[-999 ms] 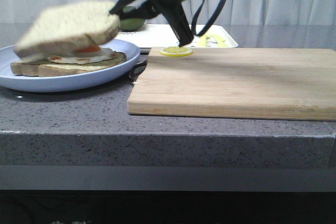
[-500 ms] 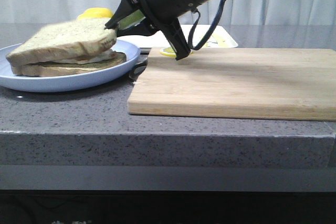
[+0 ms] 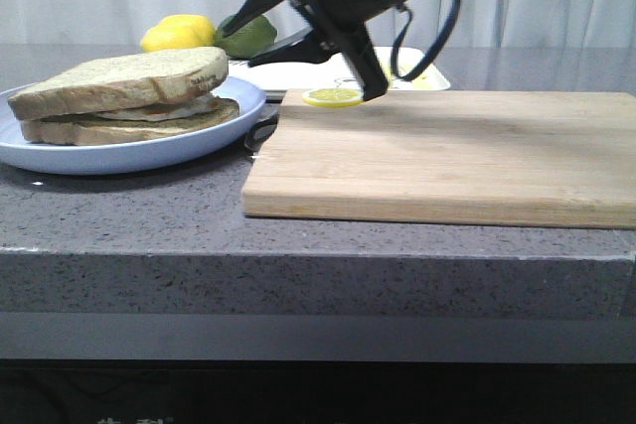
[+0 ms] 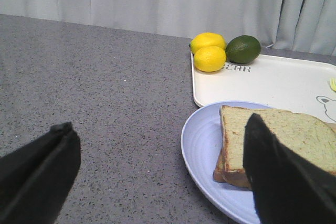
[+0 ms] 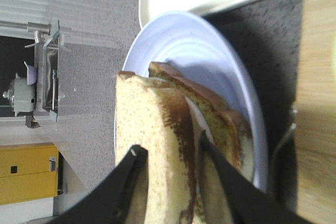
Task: Place bread and move sandwich to tray
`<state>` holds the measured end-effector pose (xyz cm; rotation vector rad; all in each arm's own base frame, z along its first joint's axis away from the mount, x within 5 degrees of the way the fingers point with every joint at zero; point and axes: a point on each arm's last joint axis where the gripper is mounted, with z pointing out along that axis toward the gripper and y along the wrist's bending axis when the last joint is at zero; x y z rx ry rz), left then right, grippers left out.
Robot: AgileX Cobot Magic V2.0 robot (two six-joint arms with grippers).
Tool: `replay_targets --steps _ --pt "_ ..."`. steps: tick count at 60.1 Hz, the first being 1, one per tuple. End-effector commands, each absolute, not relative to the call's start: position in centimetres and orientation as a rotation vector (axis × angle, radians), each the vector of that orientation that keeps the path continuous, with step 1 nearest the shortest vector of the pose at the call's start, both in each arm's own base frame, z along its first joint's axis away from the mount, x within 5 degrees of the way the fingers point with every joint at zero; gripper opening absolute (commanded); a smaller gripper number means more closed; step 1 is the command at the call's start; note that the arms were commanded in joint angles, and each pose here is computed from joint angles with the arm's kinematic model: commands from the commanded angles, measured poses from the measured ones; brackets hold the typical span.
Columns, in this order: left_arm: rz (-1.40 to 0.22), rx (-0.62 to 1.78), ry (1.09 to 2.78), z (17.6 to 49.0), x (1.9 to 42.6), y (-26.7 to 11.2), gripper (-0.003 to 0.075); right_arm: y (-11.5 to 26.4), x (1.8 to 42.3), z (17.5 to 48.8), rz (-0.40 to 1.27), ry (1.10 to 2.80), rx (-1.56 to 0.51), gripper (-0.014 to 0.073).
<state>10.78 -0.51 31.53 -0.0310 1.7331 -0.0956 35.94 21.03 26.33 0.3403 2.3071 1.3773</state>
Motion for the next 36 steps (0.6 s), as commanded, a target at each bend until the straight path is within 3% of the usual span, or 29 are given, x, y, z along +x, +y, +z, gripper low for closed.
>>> replay_targets --steps 1,7,20,25,36 --pt "-0.108 -0.027 1.621 33.5 10.9 -0.6 0.0620 19.4 34.4 30.4 1.414 2.208 0.282 0.0274" --pt "-0.108 -0.027 1.621 33.5 10.9 -0.6 0.0620 17.5 33.1 31.0 1.324 2.208 0.245 0.0274" --pt "-0.108 -0.027 1.621 33.5 10.9 -0.6 0.0620 11.8 29.2 34.5 0.973 2.181 -0.033 0.0252" --pt "-0.108 -0.027 1.623 33.4 10.9 -0.6 0.0620 8.8 27.6 36.1 0.829 2.158 -0.087 0.0186" --pt "-0.108 -0.027 1.626 33.3 10.9 -0.6 0.0620 3.6 23.3 39.2 0.432 2.119 -0.197 -0.0059"
